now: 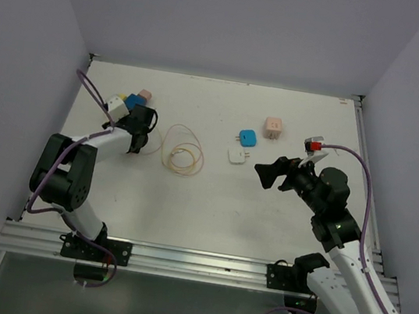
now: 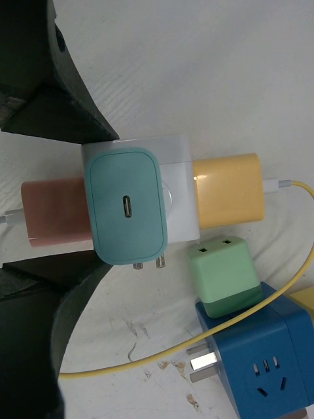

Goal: Pull the plug off the socket

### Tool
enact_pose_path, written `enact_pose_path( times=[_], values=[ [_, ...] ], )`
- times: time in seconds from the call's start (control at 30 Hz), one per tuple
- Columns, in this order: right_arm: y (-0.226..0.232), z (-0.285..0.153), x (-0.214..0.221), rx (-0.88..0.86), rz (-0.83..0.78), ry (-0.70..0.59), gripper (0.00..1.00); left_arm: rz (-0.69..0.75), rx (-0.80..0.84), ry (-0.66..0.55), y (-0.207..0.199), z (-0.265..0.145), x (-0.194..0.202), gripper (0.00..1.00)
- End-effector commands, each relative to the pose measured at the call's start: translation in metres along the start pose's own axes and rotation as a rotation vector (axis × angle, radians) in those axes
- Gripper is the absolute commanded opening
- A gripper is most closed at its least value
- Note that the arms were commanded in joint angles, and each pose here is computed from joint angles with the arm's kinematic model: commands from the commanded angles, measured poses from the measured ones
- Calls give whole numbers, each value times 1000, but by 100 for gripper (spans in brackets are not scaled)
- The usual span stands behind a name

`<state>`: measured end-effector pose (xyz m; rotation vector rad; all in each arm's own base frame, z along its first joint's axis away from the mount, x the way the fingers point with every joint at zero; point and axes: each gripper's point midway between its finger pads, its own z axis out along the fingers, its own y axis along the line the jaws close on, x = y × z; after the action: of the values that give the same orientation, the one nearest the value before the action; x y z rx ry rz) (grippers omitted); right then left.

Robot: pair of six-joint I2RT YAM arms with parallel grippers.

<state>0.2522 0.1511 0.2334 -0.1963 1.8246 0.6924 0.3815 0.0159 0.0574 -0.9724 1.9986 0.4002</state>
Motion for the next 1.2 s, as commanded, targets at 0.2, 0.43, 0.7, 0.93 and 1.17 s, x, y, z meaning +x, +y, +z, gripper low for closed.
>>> enact_pose_path(
  times=[0.2,0.43,0.7,0.93,1.17],
  values=[
    [3,2,-7,-16,-20,-38,99,4,104,5,6,-18,-2,36],
    [7,4,-5,-40,-27,-19,99,213,380,54,-15,-73,38,36],
    [11,10,4,-80,-19,29,99,499,773,169,-44,-156,111,40],
    [13,9,13,-90,-4,66,99,740,925,172,-50,-205,156,50],
    [12,8,21,-90,9,89,99,721,948,152,-57,-221,155,78]
  ],
)
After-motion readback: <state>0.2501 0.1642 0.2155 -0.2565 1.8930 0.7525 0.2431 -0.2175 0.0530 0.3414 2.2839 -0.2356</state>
